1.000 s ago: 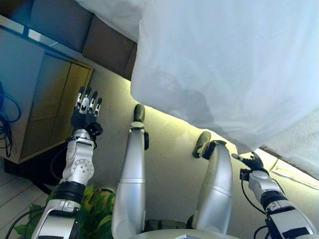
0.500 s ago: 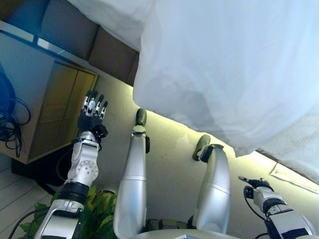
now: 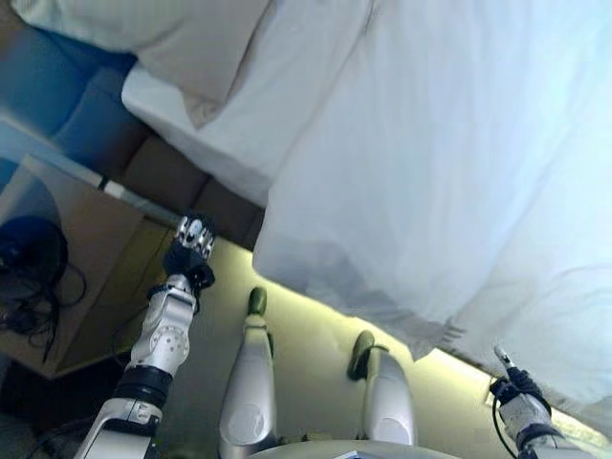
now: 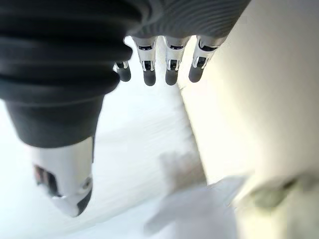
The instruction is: Make the bed neatly
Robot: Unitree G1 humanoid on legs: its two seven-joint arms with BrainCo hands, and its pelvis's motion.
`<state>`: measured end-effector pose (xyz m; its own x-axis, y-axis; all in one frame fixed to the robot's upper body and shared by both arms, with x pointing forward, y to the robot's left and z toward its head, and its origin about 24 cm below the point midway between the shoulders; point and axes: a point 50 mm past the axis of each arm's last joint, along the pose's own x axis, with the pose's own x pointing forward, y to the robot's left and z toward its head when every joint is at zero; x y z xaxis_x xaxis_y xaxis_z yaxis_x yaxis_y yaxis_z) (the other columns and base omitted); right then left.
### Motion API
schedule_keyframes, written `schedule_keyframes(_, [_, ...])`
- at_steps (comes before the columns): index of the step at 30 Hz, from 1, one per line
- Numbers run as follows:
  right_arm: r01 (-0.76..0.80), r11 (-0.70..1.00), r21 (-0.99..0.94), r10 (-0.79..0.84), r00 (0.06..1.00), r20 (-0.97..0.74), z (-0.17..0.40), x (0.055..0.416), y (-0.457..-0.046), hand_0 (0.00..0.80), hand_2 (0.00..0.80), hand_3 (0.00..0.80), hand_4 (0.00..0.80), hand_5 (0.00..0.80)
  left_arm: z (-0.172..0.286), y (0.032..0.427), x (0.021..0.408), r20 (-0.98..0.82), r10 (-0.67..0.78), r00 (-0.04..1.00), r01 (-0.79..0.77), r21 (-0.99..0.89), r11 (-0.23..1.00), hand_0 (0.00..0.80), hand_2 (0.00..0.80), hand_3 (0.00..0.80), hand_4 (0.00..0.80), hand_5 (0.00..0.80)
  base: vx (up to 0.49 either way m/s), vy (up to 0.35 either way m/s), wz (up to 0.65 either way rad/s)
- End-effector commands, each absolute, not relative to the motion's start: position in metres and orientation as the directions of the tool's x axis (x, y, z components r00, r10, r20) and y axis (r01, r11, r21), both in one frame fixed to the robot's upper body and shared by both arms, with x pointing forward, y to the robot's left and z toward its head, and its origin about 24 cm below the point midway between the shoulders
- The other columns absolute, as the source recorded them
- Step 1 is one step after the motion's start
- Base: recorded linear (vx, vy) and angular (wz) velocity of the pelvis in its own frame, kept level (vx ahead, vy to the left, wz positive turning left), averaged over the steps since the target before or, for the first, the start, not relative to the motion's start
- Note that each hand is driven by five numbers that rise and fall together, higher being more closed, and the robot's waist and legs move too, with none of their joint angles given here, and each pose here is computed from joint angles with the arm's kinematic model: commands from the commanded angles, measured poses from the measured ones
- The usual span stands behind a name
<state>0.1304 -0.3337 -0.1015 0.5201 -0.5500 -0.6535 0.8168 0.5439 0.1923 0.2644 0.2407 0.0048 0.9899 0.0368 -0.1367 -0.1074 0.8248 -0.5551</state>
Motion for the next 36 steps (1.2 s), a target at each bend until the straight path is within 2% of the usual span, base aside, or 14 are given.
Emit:
schedule_keyframes(1, [0.799,0.492,0.346,-0.603,0.599,-0.527,-0.089,0.103,-0.346,0.000,0.000,0.000,0.000,0.000,-0.005,0.251,0.251,-0.160,0.048,0.986,-0.126,-0.520,0.845,0.000,0.000,0.000,0.000,0.000,0.151,0.052,-0.17])
schedule_keyframes(4, [0.722,0.536,0.438,-0.571,0.692,-0.442,-0.079,0.108,-0.339,0.000,0.000,0.000,0.000,0.000,-0.023,0.249,0.232,-0.228,0.030,0.973,-0.148,-0.516,0.844,0.000,0.000,0.000,0.000,0.000,0.158,0.061,-0.21])
schedule_keyframes(7, [0.668,0.583,0.463,-0.526,0.744,-0.412,-0.069,0.119,-0.324,0.000,0.000,0.000,0.000,0.000,-0.033,0.241,0.220,-0.286,-0.011,0.958,-0.140,-0.502,0.854,0.000,0.000,0.000,0.000,0.000,0.117,0.073,-0.22])
schedule_keyframes(13, [0.584,0.685,0.435,-0.422,0.805,-0.417,-0.062,0.136,-0.290,0.000,0.000,0.000,0.000,0.000,-0.050,0.221,0.203,-0.367,-0.098,0.925,-0.096,-0.476,0.874,0.000,0.000,0.000,0.000,0.000,0.046,0.061,-0.09])
schedule_keyframes(18, [0.523,0.681,0.512,-0.369,0.849,-0.377,-0.056,0.148,-0.271,0.000,0.000,0.000,0.000,0.000,-0.052,0.207,0.203,-0.371,-0.163,0.914,-0.044,-0.490,0.871,0.000,0.000,0.000,0.000,0.000,-0.005,0.036,-0.03])
schedule_keyframes(23, [0.489,0.704,0.515,-0.335,0.868,-0.367,-0.054,0.156,-0.260,0.000,0.000,0.000,0.000,0.000,-0.052,0.201,0.205,-0.368,-0.196,0.909,-0.038,-0.542,0.839,0.000,0.000,0.000,0.000,0.000,-0.015,0.019,0.01])
schedule_keyframes(24, [0.486,0.787,0.379,-0.352,0.859,-0.371,-0.052,0.160,-0.262,0.000,0.000,0.000,0.000,0.000,-0.050,0.197,0.206,-0.361,-0.215,0.907,-0.023,-0.554,0.832,0.000,0.000,0.000,0.000,0.000,0.000,0.000,0.00])
schedule_keyframes(26, [0.469,0.838,0.280,-0.363,0.861,-0.355,-0.046,0.167,-0.264,0.000,0.000,0.000,0.000,0.000,-0.048,0.194,0.208,-0.355,-0.230,0.906,-0.009,-0.560,0.828,0.000,0.000,0.000,0.000,0.000,0.000,0.000,0.00])
schedule_keyframes(33, [0.473,0.830,0.296,-0.365,0.861,-0.354,-0.036,0.172,-0.260,0.000,0.000,0.000,0.000,0.000,-0.046,0.195,0.205,-0.339,-0.228,0.913,0.004,-0.550,0.835,0.000,0.000,0.000,0.000,0.000,0.000,0.000,0.00])
schedule_keyframes(36, [0.437,0.835,0.334,-0.312,0.877,-0.366,-0.039,0.168,-0.255,0.000,0.000,0.000,0.000,0.000,-0.046,0.197,0.204,-0.331,-0.223,0.917,0.007,-0.544,0.839,0.000,0.000,0.000,0.000,0.000,0.000,0.000,0.00])
